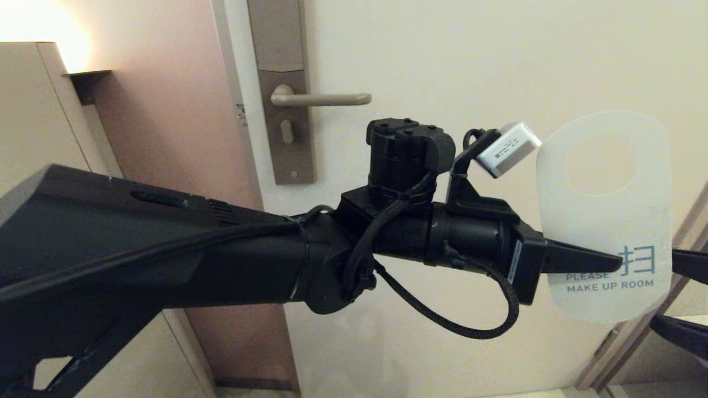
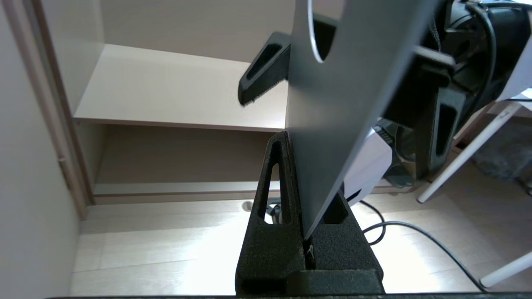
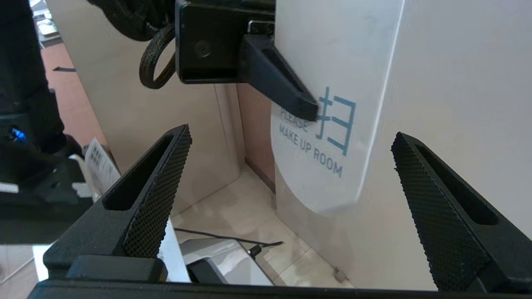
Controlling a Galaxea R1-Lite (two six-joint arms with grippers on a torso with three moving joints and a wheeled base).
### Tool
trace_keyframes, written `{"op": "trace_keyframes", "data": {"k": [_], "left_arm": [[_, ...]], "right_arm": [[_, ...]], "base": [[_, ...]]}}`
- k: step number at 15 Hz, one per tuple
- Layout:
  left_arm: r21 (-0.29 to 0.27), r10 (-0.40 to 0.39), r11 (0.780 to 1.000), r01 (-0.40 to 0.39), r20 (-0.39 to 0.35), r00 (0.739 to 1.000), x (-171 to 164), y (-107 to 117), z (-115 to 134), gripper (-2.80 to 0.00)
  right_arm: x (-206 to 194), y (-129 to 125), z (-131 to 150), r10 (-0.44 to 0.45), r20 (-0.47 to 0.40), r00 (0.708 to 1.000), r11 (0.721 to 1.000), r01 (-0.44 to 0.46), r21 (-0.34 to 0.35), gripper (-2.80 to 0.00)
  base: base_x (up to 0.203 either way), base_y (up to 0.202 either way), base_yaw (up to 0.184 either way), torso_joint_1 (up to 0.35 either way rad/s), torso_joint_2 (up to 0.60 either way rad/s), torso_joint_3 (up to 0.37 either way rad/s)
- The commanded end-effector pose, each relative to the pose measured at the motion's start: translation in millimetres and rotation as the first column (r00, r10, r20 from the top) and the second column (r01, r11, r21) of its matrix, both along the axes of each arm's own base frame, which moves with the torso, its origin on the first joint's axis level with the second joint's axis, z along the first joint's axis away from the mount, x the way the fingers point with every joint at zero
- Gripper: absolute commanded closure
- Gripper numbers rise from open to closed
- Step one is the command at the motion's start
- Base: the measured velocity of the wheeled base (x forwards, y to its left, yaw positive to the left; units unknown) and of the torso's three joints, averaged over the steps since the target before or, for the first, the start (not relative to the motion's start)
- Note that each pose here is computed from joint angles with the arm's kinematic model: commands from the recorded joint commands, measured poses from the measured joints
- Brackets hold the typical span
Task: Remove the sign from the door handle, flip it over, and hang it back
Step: Hand it to the other hand
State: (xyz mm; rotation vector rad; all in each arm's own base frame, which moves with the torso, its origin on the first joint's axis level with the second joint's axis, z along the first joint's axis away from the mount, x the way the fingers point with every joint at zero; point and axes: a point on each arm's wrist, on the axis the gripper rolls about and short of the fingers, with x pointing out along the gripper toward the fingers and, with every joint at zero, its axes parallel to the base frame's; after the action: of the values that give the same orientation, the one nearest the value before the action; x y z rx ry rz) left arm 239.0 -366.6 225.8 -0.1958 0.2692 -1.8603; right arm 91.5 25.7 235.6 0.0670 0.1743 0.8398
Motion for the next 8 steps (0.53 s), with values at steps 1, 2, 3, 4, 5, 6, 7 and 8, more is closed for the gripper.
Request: {"op": "trace_keyframes", "data": {"k": [1, 2, 3, 4, 5, 6, 7, 8], "left_arm": [[0.001, -0.01, 1.0, 0.01, -0.003, 1.0, -0.3, -3.6, -3.1, 0.0], [0.001, -0.012, 1.0, 0.012, -0.003, 1.0, -0.9, -4.0, -3.1, 0.0], [0.0, -0.015, 1.0, 0.015, -0.002, 1.0, -2.5, -5.1, -2.7, 0.0], [0.0, -0.016, 1.0, 0.016, -0.002, 1.0, -3.3, -5.2, -2.5, 0.0], [-0.001, -0.024, 1.0, 0.024, -0.003, 1.0, -6.0, -6.9, -2.0, 0.0], [0.001, -0.023, 1.0, 0.023, -0.005, 1.0, -6.1, -7.1, -2.6, 0.0], [0.0, -0.023, 1.0, 0.023, -0.005, 1.0, -5.9, -7.3, -2.5, 0.0], [0.001, -0.024, 1.0, 0.024, -0.006, 1.0, -6.3, -8.0, -2.8, 0.0]], "right_arm": [[-6.0, -0.2, -3.0, 0.025, 0.005, 1.0, 1.0, -0.025, 0.005, -2.8], [-8.0, 0.1, -5.2, 0.053, 0.003, 0.999, 0.999, -0.053, 0.008, -2.8], [-9.1, 0.2, -5.5, 0.068, 0.004, 0.998, 0.998, -0.068, 0.011, -2.8], [-9.3, 0.4, -4.1, 0.081, 0.008, 0.997, 0.997, -0.081, 0.013, -2.8], [-9.2, 0.5, -2.5, 0.087, 0.014, 0.996, 0.996, -0.087, 0.014, -2.8], [-9.6, 0.5, -2.7, 0.091, 0.015, 0.996, 0.996, -0.091, 0.014, -2.8], [-9.6, 0.5, -2.4, 0.092, 0.017, 0.996, 0.996, -0.092, 0.014, -2.8], [-10.3, 1.0, -2.2, 0.105, 0.018, 0.994, 0.994, -0.105, 0.015, -2.8]], "base": [[0.0, 0.0, 0.0, 0.0, 0.0, 0.0], [0.0, 0.0, 0.0, 0.0, 0.0, 0.0], [0.0, 0.0, 0.0, 0.0, 0.0, 0.0], [0.0, 0.0, 0.0, 0.0, 0.0, 0.0], [0.0, 0.0, 0.0, 0.0, 0.0, 0.0], [0.0, 0.0, 0.0, 0.0, 0.0, 0.0], [0.0, 0.0, 0.0, 0.0, 0.0, 0.0], [0.0, 0.0, 0.0, 0.0, 0.0, 0.0]]}}
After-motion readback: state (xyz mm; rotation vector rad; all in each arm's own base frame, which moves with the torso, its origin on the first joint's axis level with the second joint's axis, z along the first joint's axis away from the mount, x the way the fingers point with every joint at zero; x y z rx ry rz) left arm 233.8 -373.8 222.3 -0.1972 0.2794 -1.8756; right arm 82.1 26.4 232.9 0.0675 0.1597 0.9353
